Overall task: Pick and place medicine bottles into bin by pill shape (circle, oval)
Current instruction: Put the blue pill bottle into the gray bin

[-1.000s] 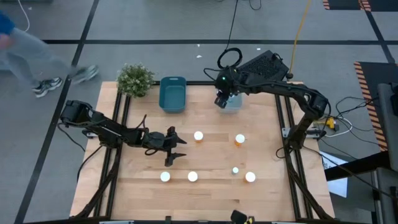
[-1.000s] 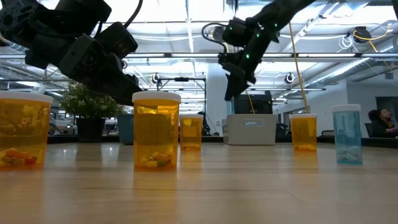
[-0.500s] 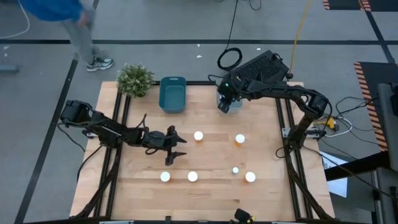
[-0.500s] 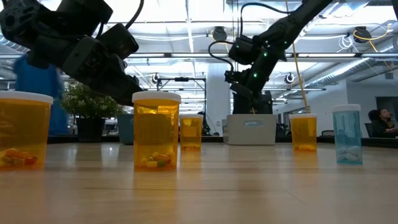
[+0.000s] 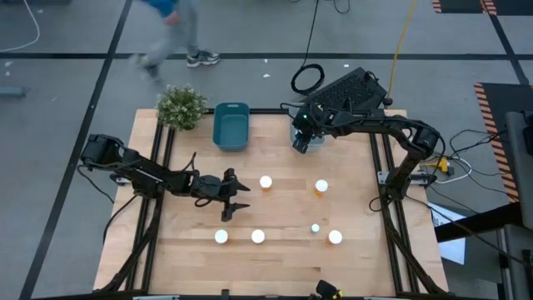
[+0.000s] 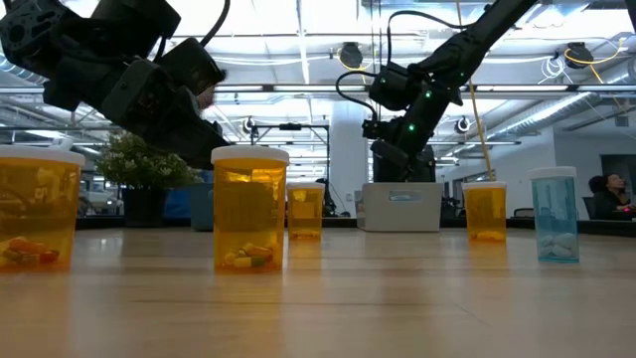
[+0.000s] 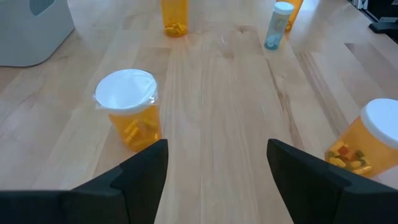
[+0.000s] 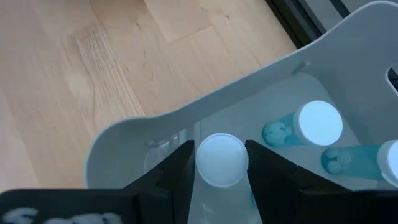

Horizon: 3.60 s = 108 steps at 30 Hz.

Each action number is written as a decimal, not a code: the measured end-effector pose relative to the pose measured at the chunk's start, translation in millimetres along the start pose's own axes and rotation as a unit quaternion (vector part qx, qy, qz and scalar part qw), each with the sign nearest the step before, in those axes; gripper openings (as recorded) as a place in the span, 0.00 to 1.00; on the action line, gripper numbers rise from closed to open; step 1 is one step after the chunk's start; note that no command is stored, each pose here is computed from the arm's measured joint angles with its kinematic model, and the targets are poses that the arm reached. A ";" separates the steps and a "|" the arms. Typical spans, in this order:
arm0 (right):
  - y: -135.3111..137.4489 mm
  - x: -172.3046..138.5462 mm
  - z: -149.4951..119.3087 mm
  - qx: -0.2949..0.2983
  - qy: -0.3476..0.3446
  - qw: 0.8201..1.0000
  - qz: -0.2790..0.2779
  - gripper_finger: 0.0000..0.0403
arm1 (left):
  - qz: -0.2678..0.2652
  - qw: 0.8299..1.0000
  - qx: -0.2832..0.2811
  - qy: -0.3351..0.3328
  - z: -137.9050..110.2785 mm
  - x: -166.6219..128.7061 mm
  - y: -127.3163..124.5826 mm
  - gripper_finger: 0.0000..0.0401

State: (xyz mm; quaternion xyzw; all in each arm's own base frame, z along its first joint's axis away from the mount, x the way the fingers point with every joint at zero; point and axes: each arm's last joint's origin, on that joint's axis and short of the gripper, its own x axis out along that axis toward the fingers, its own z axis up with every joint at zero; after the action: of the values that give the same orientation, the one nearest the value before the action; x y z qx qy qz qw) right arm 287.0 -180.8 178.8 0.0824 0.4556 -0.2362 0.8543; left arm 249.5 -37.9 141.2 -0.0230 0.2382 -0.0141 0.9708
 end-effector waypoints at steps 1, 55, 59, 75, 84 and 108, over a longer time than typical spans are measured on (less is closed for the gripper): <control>-0.1 0.0 0.1 0.000 0.000 1.000 -0.001 0.35 | 0.000 1.000 0.000 0.000 0.0 0.0 0.0 0.68; 238.0 -195.5 -109.1 -0.017 0.015 0.985 0.169 0.56 | 0.013 1.000 -0.011 -0.004 0.6 0.0 0.6 0.68; 252.8 -186.1 -121.4 -0.020 0.053 0.984 0.169 0.56 | 0.013 1.000 -0.011 -0.004 0.6 0.0 0.6 0.68; 264.3 -152.7 -129.8 -0.043 0.108 0.985 0.126 0.56 | 0.013 1.000 -0.015 -0.006 0.9 0.0 0.6 0.68; 264.6 -149.4 -126.9 -0.048 0.101 0.985 0.127 0.56 | 0.013 1.000 -0.015 -0.005 0.8 0.0 0.6 0.68; 273.6 -121.0 -133.9 -0.071 0.154 0.978 0.122 0.46 | 0.012 1.000 -0.015 -0.008 1.4 0.0 0.2 0.68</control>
State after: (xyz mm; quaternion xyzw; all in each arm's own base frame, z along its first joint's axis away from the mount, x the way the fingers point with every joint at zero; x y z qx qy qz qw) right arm 261.7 146.0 180.9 0.1122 0.5840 -0.0813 0.7998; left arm 250.2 -37.7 142.4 -0.0349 0.2308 0.0013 0.9724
